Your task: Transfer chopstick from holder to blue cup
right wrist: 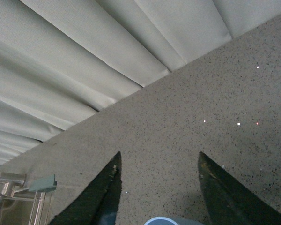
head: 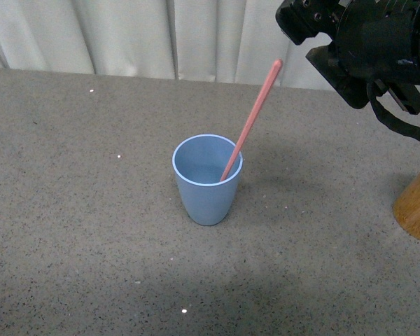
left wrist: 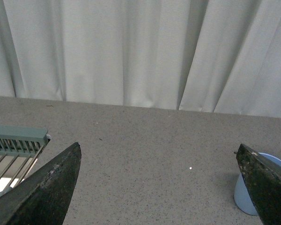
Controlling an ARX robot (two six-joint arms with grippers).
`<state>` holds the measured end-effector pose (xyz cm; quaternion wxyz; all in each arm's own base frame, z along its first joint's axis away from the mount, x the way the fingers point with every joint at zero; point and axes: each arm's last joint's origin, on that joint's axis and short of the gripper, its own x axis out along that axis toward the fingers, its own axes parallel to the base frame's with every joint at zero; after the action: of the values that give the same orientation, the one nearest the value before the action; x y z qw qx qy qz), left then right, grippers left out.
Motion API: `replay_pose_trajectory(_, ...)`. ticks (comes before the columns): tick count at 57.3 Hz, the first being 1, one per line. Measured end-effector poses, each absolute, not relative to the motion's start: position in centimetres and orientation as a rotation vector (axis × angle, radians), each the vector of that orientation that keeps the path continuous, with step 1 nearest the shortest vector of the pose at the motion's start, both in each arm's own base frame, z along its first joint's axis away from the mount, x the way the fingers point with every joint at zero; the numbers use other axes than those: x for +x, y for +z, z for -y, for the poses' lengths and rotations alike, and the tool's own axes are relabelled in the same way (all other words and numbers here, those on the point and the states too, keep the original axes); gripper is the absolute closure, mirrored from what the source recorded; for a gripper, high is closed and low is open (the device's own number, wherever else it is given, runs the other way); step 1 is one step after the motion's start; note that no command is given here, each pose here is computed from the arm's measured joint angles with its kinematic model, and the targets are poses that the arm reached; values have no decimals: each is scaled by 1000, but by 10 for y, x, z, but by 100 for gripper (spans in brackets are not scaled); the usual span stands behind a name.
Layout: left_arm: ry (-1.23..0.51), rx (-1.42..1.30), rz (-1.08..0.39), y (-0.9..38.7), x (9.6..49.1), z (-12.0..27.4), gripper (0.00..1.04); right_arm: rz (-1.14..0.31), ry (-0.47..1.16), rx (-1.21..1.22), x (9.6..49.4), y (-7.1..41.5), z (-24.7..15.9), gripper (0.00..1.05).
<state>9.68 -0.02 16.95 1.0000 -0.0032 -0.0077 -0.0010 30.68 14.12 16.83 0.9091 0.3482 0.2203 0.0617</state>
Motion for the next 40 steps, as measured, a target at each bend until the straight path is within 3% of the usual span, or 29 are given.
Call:
replay_pose_trajectory(3,-2,-6,15,169,97,0,7,-451,92,690,307,167,-139,38)
replay_pose_trajectory(11,-2,-6,15,169,97,0,7,-453,3,630,305,162,-131,13)
replay_pose_trajectory(16,-2,-6,15,169,97,0,7,-436,-42,603,299,160,-123,9)
replay_pose_trajectory(20,-2,-6,15,169,97,0,7,-259,-32,484,290,156,-109,20)
replay_pose_trajectory(28,-2,-6,15,169,97,0,7,-42,12,174,244,158,-65,45)
replay_pose_trajectory(32,-2,-6,15,169,97,0,7,-22,3,76,212,162,-42,61)
replay_pose_trajectory(40,-2,-6,15,169,97,0,7,-68,3,18,175,154,-24,82)
